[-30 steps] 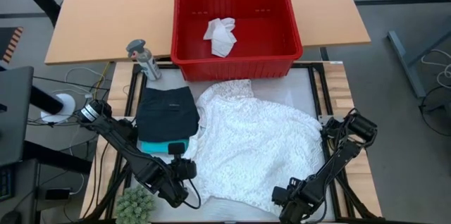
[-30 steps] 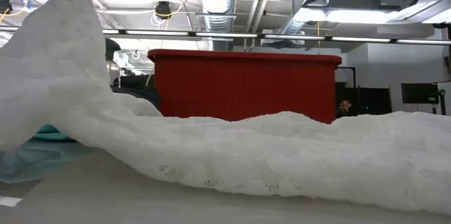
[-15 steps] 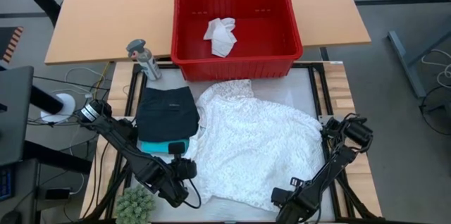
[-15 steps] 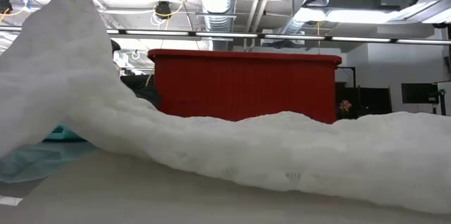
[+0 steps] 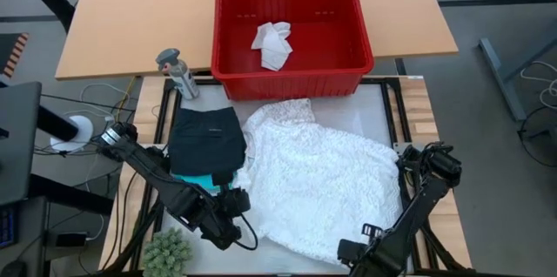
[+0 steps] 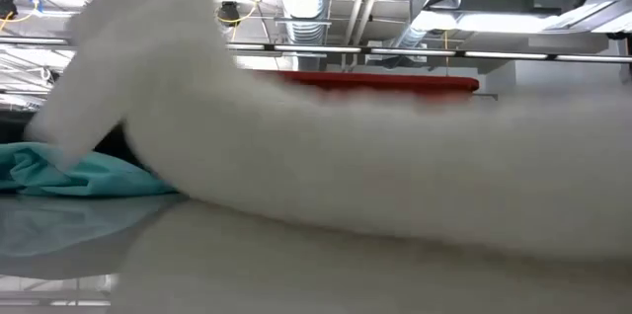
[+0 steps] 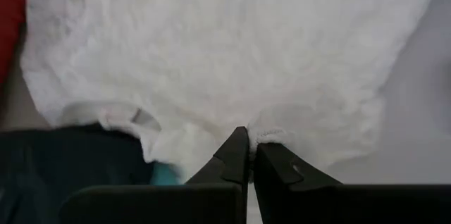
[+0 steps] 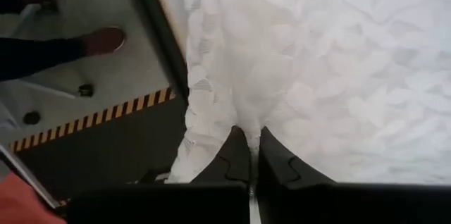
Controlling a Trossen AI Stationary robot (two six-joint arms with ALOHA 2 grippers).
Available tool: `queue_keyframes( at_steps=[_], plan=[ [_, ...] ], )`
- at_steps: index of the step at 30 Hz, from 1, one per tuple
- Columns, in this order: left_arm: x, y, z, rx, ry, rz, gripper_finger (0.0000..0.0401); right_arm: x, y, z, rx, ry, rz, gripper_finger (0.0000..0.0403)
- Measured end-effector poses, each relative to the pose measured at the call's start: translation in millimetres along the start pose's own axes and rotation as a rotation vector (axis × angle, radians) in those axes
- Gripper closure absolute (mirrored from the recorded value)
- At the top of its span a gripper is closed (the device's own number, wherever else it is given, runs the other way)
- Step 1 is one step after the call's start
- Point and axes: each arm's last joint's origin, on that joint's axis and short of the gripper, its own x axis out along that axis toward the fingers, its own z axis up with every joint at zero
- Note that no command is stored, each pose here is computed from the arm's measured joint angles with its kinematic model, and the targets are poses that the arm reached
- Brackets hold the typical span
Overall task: Fold laundry
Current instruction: Fold the white dress
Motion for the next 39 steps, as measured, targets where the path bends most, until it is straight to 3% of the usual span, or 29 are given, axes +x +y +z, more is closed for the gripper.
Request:
queue_keyframes(
  at_steps=[8, 14, 17, 21, 24, 28, 33, 36, 39],
  plan=[
    [-65.5, 7.0, 31.8, -0.09, -0.076, -0.129, 0.0401, -27.3, 14.0, -30.5, 0.101, 0.013, 0.023, 0.0376],
    [-103.0, 0.1, 32.6, -0.215, -0.1, -0.26, 0.0401, -29.6, 22.5, -64.8, 0.264, 0.032, 0.036, 0.0375],
    [-115.9, -2.9, 31.3, -0.342, -0.1, -0.308, 0.0401, -28.6, 24.0, -78.9, 0.351, 0.039, 0.03, 0.0375],
    [-129.3, -2.0, 33.1, -0.416, -0.179, -0.297, 0.0401, -29.4, 23.8, -88.7, 0.474, 0.042, 0.013, 0.0377],
    [-136.1, 5.5, 36.5, -0.373, -0.274, -0.215, 0.0401, -39.5, 19.8, -88.6, 0.564, 0.034, -0.031, 0.0374],
    [-131.4, 21.8, 42.5, -0.36, -0.288, -0.105, 0.0401, -68.1, 8.3, -80.4, 0.714, -0.043, -0.112, 0.0374],
    [-118.5, 33.1, 47.9, -0.328, -0.255, -0.03, 0.0401, -90.6, -1.4, -59.1, 0.731, -0.141, -0.035, 0.0377],
    [-109.0, 28.3, 47.1, -0.215, -0.207, -0.037, 0.0401, -92.0, -3.7, -48.3, 0.688, -0.144, -0.036, 0.0373],
    [-99.4, 10.2, 36.4, -0.019, -0.187, -0.005, 0.0401, -89.0, -3.5, -41.9, 0.654, -0.146, -0.05, 0.0373]
  ],
)
